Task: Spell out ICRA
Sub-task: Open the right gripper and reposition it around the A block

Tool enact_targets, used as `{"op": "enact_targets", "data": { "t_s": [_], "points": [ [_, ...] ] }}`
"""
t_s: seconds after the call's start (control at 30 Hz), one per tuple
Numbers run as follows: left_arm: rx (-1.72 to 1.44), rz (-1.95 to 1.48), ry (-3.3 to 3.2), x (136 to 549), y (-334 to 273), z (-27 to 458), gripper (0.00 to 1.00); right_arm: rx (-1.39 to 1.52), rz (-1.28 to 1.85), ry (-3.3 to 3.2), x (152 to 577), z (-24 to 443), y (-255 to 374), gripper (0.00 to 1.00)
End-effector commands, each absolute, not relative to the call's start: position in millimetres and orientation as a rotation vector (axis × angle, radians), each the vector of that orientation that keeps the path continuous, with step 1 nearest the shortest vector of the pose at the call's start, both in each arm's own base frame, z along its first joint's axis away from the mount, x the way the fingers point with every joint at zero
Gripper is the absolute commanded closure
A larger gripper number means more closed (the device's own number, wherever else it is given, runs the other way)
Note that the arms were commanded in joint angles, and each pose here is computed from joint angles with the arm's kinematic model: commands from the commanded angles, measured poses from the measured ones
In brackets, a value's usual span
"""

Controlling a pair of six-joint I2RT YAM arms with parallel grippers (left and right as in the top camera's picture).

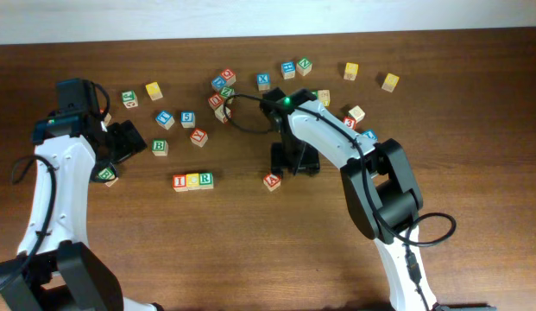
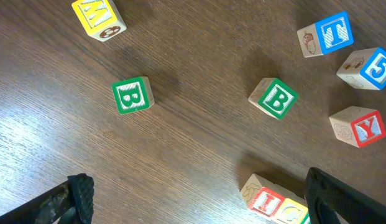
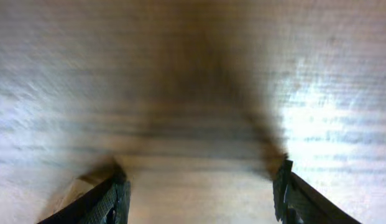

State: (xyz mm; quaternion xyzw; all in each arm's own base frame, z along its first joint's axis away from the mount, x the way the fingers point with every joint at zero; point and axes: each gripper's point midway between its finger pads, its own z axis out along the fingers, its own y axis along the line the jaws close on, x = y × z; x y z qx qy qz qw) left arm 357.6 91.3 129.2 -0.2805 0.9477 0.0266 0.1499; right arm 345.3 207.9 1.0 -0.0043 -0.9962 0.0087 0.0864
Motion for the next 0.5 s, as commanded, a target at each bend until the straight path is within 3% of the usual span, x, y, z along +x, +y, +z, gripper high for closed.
{"op": "enact_targets", "data": {
  "t_s": [0.0,0.47],
  "points": [
    [-0.816,0.065,2.716,358,91,131,0.01,-0.006,-0.019,-2.870,320,-3,215,0.35],
    [-0.816,0.065,2.716,358,91,131,0.01,0.028,0.011,-2.839,308,-1,218,0.34]
  ]
}}
